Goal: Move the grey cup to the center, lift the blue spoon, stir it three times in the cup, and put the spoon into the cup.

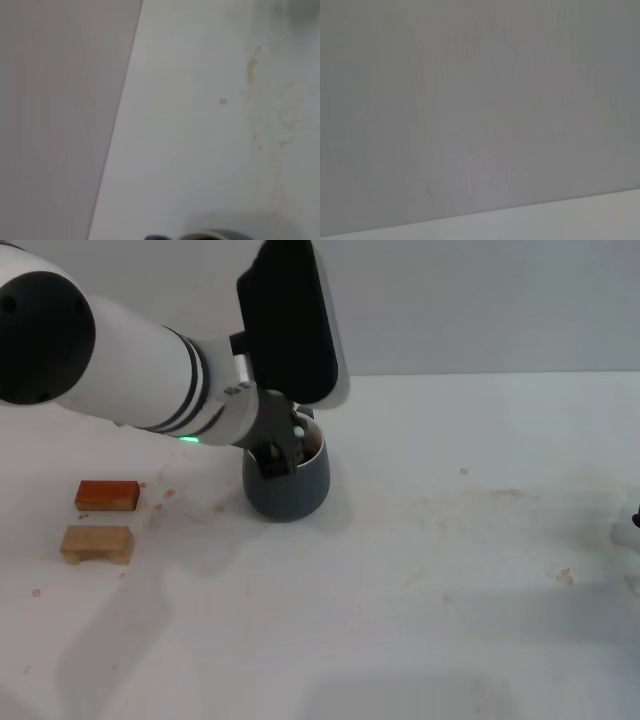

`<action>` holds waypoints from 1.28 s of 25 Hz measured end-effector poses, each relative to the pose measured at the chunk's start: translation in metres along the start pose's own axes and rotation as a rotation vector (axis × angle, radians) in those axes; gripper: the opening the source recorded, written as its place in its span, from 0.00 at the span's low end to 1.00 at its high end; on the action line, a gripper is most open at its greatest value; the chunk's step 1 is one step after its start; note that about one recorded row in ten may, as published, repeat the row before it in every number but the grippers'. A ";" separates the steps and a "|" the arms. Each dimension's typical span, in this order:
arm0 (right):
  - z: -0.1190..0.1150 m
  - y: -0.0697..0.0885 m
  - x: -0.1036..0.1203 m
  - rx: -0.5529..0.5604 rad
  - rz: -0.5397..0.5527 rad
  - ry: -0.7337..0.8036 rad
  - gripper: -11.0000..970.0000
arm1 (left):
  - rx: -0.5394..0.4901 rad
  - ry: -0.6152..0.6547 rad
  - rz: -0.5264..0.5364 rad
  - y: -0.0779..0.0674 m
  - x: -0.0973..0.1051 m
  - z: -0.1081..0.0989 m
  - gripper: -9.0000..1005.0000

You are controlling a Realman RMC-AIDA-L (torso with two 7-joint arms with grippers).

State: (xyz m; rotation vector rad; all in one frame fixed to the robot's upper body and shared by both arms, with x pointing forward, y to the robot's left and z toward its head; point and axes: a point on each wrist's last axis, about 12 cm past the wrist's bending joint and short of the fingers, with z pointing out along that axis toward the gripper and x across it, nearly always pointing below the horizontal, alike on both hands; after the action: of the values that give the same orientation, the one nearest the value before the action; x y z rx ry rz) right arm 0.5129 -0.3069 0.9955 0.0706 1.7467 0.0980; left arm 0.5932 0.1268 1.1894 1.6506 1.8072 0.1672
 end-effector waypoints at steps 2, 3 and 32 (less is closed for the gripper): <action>0.000 0.000 0.000 0.001 0.000 -0.001 0.05 | -0.011 0.005 -0.008 0.002 0.001 0.000 0.15; 0.000 0.000 0.000 0.002 0.001 -0.001 0.05 | -0.014 0.006 -0.011 0.002 0.002 0.000 0.15; 0.013 -0.010 -0.010 0.023 -0.029 -0.013 0.04 | -0.259 -0.149 -0.226 0.027 0.001 -0.033 0.52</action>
State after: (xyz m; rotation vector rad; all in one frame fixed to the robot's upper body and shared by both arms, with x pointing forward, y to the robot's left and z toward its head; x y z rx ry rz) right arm 0.5279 -0.3178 1.0023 0.0629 1.7354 0.0560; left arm 0.5978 0.1445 1.2287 1.2388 1.7611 0.1658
